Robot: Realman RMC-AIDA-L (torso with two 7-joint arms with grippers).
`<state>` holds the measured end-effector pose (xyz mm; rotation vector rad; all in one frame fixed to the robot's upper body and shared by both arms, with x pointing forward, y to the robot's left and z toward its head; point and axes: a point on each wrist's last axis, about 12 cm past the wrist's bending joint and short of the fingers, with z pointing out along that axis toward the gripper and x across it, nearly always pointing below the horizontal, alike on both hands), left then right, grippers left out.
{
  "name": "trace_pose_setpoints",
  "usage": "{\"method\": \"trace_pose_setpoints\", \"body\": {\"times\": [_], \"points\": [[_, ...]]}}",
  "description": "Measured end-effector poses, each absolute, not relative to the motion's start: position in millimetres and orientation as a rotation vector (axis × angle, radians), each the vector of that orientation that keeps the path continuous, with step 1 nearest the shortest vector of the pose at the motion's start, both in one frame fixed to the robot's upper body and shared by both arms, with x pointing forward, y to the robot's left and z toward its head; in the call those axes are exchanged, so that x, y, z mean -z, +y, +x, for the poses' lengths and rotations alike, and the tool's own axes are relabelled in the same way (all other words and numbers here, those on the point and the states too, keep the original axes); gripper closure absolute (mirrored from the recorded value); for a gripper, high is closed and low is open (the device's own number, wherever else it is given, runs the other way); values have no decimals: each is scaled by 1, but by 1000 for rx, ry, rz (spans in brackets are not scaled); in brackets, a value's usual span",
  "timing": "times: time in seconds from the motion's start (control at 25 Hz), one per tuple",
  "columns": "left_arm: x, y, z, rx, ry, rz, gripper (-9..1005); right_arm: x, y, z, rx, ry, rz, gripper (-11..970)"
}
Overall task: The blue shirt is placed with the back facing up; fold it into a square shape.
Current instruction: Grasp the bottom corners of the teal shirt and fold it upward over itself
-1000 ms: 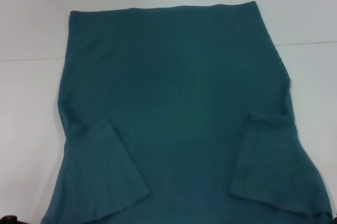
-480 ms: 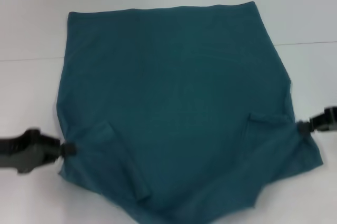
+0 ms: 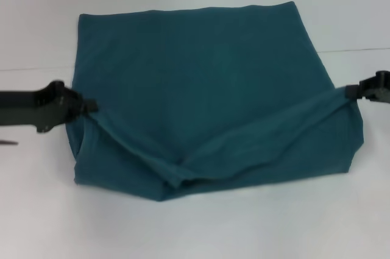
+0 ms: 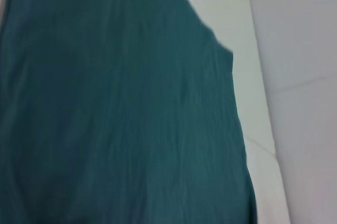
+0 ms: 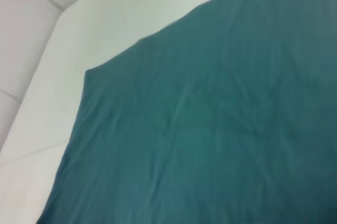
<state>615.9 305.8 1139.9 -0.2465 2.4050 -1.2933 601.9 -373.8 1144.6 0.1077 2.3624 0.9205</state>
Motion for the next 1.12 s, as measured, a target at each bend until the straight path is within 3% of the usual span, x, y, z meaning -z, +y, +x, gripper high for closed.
{"method": "trace_pose_setpoints", "body": {"times": [0.52, 0.84, 1.12], "points": [[-1125, 281, 647, 1019, 2414, -269, 948, -1129, -332, 644, -622, 2328, 50, 913], [-1148, 297, 658, 980, 2356, -305, 946, -1150, -321, 664, -603, 2252, 59, 913], [-1154, 279, 672, 884, 2371, -157, 945, -1146, -313, 675, -555, 2216, 110, 912]]}}
